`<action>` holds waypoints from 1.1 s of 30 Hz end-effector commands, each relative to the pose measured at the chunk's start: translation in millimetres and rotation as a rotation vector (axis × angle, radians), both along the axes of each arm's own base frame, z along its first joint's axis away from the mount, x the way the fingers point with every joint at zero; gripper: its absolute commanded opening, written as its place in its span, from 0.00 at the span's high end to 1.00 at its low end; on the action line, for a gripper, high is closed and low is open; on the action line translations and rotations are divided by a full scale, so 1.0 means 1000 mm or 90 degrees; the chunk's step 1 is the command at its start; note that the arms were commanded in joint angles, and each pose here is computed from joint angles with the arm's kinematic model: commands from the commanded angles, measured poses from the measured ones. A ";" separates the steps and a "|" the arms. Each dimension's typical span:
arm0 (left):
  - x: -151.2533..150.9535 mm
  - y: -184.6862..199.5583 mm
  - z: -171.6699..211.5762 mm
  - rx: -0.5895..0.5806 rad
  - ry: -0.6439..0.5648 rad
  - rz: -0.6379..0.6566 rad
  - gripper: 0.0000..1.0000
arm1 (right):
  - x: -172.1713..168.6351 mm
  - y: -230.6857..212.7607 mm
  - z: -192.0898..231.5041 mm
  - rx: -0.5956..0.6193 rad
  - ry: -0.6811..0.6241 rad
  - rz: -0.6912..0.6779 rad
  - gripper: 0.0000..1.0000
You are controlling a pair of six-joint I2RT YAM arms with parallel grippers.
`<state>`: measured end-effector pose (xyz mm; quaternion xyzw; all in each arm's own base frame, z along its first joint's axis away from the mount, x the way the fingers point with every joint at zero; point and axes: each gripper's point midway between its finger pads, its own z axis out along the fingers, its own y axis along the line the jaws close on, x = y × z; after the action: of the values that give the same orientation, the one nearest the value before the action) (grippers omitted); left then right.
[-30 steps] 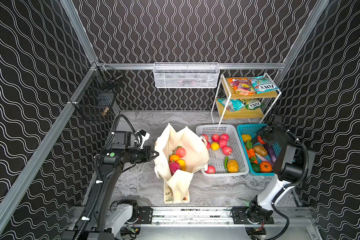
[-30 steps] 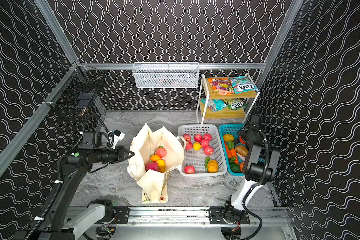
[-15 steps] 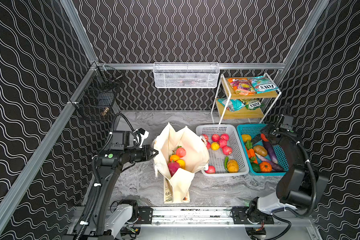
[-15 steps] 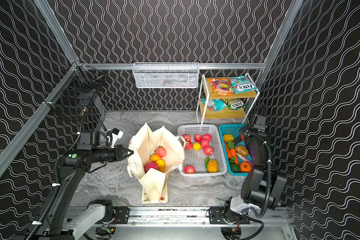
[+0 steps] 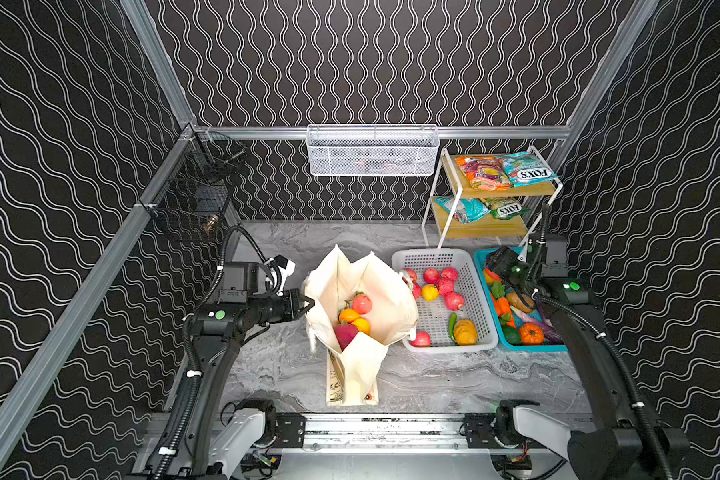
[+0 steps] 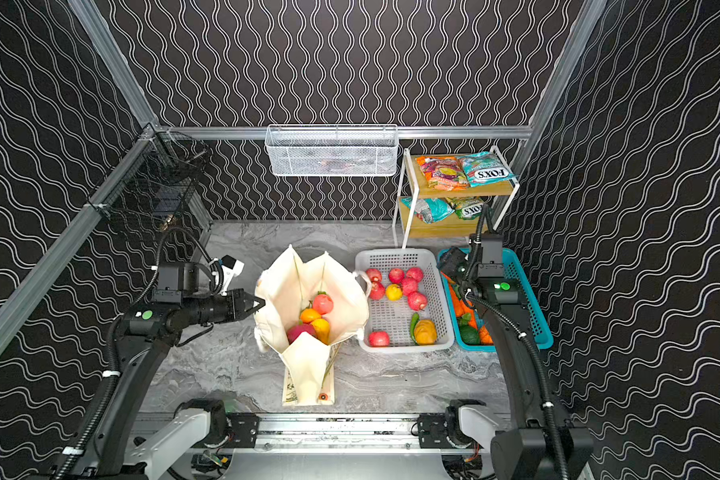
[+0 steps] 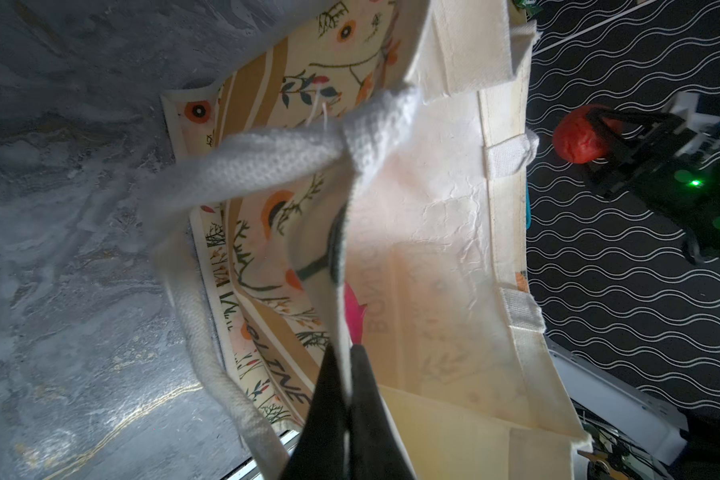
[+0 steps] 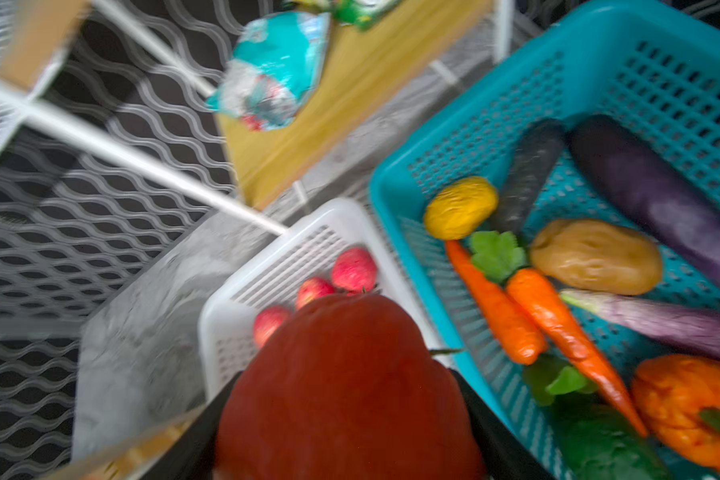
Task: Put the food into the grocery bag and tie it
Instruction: 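Carry the red bell pepper with the right gripper over the tote bag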
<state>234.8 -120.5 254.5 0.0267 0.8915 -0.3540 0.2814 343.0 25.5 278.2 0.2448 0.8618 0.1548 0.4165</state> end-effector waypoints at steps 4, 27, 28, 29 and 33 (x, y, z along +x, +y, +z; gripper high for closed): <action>0.001 0.006 0.002 0.025 -0.020 0.014 1.00 | -0.026 0.058 0.034 0.002 -0.036 0.100 0.50; -0.003 0.006 0.019 0.022 -0.040 0.016 1.00 | -0.094 0.338 0.034 -0.085 -0.040 0.570 0.49; -0.003 0.007 0.020 0.023 -0.042 0.016 1.00 | -0.094 0.344 0.029 -0.088 -0.035 0.580 0.49; -0.003 0.007 0.021 0.024 -0.043 0.015 1.00 | -0.095 0.349 0.025 -0.090 -0.030 0.588 0.49; -0.005 0.007 0.024 0.026 -0.045 0.012 1.00 | -0.096 0.363 0.006 -0.104 -0.005 0.613 0.49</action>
<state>228.6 -113.0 271.5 0.0245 0.8932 -0.3314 0.3029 249.6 379.7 285.0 -0.1986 0.8892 0.2569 0.3225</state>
